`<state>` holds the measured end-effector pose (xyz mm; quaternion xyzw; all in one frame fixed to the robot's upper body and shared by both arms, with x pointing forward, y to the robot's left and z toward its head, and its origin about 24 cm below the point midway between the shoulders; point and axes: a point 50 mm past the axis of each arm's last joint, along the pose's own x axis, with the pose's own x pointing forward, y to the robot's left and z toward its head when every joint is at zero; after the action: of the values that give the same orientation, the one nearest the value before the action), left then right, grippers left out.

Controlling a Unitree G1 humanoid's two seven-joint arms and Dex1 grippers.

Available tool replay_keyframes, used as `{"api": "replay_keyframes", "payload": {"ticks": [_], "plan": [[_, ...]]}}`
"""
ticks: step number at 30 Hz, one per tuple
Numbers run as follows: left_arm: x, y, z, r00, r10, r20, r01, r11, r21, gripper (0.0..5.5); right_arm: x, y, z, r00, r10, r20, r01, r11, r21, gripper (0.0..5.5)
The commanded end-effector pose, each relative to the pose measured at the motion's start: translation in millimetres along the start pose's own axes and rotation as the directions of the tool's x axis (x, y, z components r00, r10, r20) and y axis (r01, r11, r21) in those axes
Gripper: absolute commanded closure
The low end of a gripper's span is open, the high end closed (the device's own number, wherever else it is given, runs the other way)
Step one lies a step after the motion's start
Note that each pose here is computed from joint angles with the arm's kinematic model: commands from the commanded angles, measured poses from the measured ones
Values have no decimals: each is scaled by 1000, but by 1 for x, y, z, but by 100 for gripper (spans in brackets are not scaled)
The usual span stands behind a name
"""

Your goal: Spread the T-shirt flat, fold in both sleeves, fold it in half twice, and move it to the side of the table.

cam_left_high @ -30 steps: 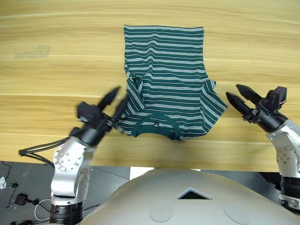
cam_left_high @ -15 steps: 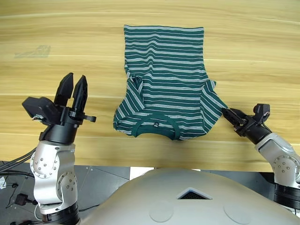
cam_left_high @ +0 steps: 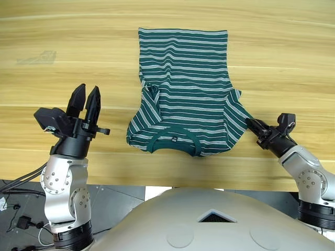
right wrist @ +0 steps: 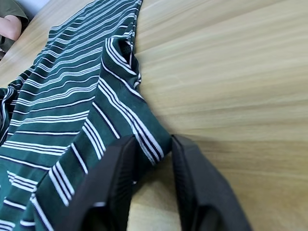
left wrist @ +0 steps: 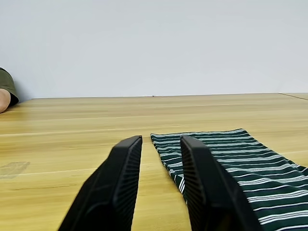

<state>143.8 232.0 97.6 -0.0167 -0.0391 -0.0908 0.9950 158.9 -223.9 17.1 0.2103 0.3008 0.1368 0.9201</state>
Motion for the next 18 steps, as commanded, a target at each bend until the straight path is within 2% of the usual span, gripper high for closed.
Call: {"api": "replay_keyframes", "payload": {"ticks": [1, 4, 12, 15, 18], "plan": [[2, -1, -3, 1000, -7, -7, 7, 1000, 2, 399, 0, -3, -7, 999, -19, -31, 19, 1000, 4, 503], [3, -2, -5, 1000, -9, -8, 9, 1000, -6, 399, 0, -2, -9, 999, -7, -31, 7, 1000, -6, 548], [4, -4, -9, 1000, -21, -16, 21, 1000, -5, 399, 3, 19, 23, 979, 114, 172, -84, 982, -170, 548], [4, -7, -11, 998, -53, -35, 54, 999, 5, 399, 3, 30, 23, 970, 171, 175, -127, 963, -237, 548], [1, -15, -20, 983, -130, -126, 138, 989, 56, 399, 4, 42, 16, 965, 228, 131, -180, 936, -303, 548]]}}
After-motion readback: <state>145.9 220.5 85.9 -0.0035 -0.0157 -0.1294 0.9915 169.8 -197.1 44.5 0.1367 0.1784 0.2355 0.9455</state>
